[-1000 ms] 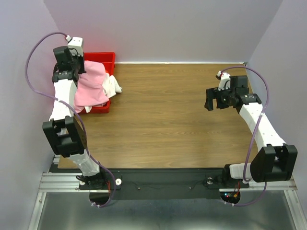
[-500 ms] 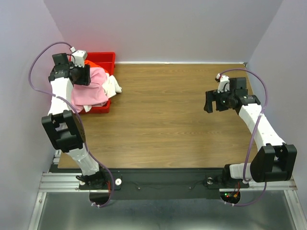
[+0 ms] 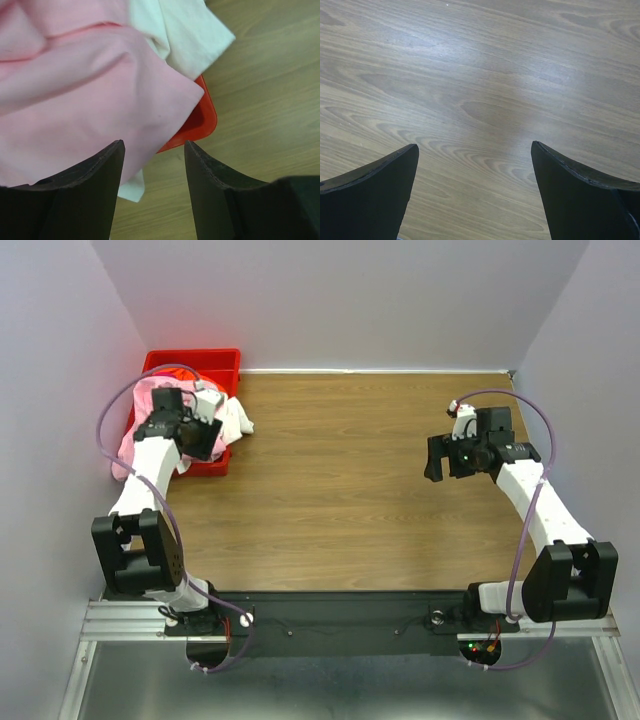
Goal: Fold and stack the t-shirts
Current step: Grab the tshirt from the pile
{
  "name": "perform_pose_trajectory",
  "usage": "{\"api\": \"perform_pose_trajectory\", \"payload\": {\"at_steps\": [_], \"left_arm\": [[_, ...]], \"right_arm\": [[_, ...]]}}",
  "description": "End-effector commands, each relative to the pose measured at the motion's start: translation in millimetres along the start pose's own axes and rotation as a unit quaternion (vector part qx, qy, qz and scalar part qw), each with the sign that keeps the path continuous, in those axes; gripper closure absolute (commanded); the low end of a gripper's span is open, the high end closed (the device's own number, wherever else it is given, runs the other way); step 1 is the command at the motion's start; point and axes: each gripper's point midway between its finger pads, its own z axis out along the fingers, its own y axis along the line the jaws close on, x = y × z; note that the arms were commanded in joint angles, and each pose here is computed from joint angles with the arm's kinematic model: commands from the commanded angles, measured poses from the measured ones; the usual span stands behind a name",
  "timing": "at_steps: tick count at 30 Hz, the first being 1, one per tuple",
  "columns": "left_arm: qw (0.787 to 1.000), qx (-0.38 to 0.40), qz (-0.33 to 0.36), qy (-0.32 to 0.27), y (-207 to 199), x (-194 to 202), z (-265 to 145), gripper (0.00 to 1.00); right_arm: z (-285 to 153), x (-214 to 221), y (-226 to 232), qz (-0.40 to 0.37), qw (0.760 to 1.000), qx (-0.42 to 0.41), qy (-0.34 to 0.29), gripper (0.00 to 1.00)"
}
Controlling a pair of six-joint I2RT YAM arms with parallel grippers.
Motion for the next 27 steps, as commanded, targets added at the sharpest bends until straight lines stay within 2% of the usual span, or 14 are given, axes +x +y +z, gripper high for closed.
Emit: {"api": "perform_pose_trajectory", "payload": {"at_steps": [1, 6, 13, 18, 21, 22, 23, 26, 27], "left_arm": [[0.994, -0.062, 0.087, 0.023, 0.5, 12.3, -1.9, 0.37], [0.982, -0.118, 0.134, 0.053, 9.8, 24.2, 1.1, 0.35], [0.96, -0.179, 0.205, 0.059, 12.4, 20.2, 9.5, 0.36], [0.952, -0.206, 0.214, 0.067, 21.8, 21.5, 11.3, 0.43], [0.949, -0.225, 0.215, 0.053, 28.2, 11.2, 7.1, 0.56], [0.949, -0.228, 0.214, 0.05, 29.3, 8.4, 6.4, 0.66], [0.948, -0.232, 0.211, 0.042, 31.0, 1.3, 3.6, 0.71], [0.948, -0.248, 0.198, 0.013, 36.1, -18.9, -8.9, 0.99], [0.949, -0.25, 0.191, 0.002, 37.1, -25.0, -13.9, 1.0]], "right_arm": [[-5.9, -12.6, 0.6, -0.003, 1.0, -0.003, -0.021, 0.0], [-5.1, -13.1, 0.7, 0.0, 1.0, -0.004, -0.02, 0.0], [-5.1, -12.2, -1.2, -0.002, 1.0, 0.001, -0.02, 0.0], [-4.9, -12.6, -1.3, -0.002, 1.0, 0.001, -0.02, 0.0], [-5.8, -13.0, -2.2, -0.002, 1.0, 0.004, -0.021, 0.0], [-5.8, -13.0, -2.2, -0.002, 1.0, 0.004, -0.021, 0.0], [-6.6, -13.5, -2.2, -0.002, 1.0, 0.005, -0.022, 0.0], [-6.8, -14.0, -2.8, -0.002, 1.0, 0.007, -0.023, 0.0], [-6.8, -14.0, -2.8, -0.002, 1.0, 0.007, -0.023, 0.0]]}}
